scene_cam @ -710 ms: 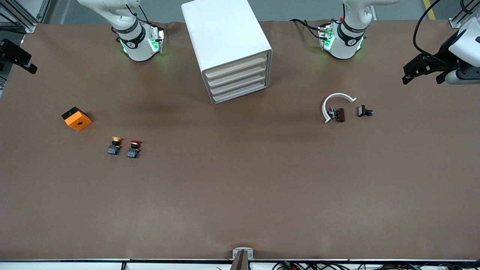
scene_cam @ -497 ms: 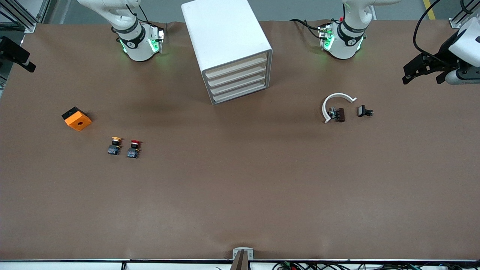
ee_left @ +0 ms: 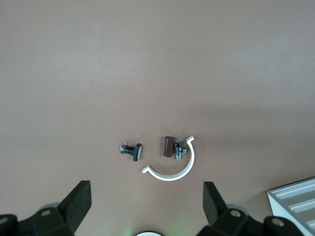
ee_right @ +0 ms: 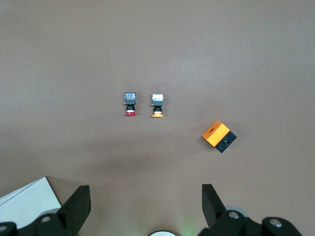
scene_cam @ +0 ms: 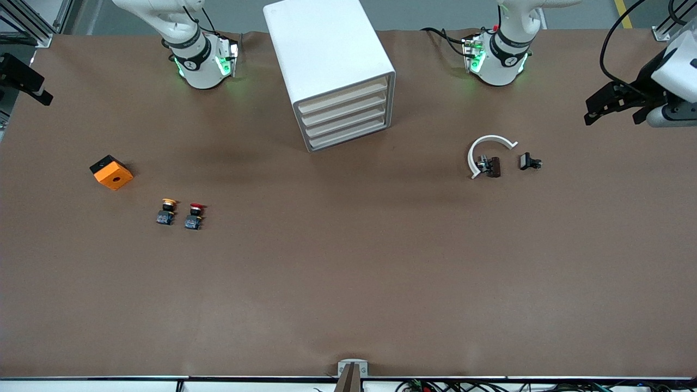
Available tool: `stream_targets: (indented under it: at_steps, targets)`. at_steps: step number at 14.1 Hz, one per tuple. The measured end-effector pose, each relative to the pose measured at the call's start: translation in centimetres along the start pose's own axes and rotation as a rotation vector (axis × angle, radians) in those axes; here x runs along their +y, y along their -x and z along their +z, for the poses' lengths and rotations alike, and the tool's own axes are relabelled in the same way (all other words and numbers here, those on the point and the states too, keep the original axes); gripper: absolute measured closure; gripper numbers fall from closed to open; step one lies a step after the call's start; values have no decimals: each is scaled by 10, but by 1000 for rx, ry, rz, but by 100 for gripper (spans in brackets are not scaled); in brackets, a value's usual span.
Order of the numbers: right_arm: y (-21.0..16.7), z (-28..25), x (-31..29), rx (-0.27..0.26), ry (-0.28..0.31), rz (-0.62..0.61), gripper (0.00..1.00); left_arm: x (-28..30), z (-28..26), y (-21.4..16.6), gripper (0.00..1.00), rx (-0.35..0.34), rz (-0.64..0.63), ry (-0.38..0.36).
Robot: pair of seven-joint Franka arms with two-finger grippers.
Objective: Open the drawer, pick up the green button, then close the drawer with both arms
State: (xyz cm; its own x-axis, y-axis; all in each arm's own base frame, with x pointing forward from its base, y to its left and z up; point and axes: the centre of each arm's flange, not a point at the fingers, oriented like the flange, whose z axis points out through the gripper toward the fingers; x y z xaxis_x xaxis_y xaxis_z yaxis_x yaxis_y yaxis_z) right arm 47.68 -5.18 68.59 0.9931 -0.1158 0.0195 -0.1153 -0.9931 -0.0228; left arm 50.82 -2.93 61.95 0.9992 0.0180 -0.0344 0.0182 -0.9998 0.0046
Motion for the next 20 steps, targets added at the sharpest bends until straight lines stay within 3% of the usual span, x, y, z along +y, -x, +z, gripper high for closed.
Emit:
stream_targets:
  at_steps: [5,12,15,20]
  targets:
    - [0,0,2,-1,13,1,0,-1,51,-27,0,-100,-15,-2]
    - [0,1,3,-3,17,4,0,27,175,-73,0,-276,-138,32]
    - [0,2,3,-4,17,4,0,60,228,-83,0,-333,-234,3]
    - [0,3,3,-6,17,3,0,125,278,-90,0,-349,-501,-77]
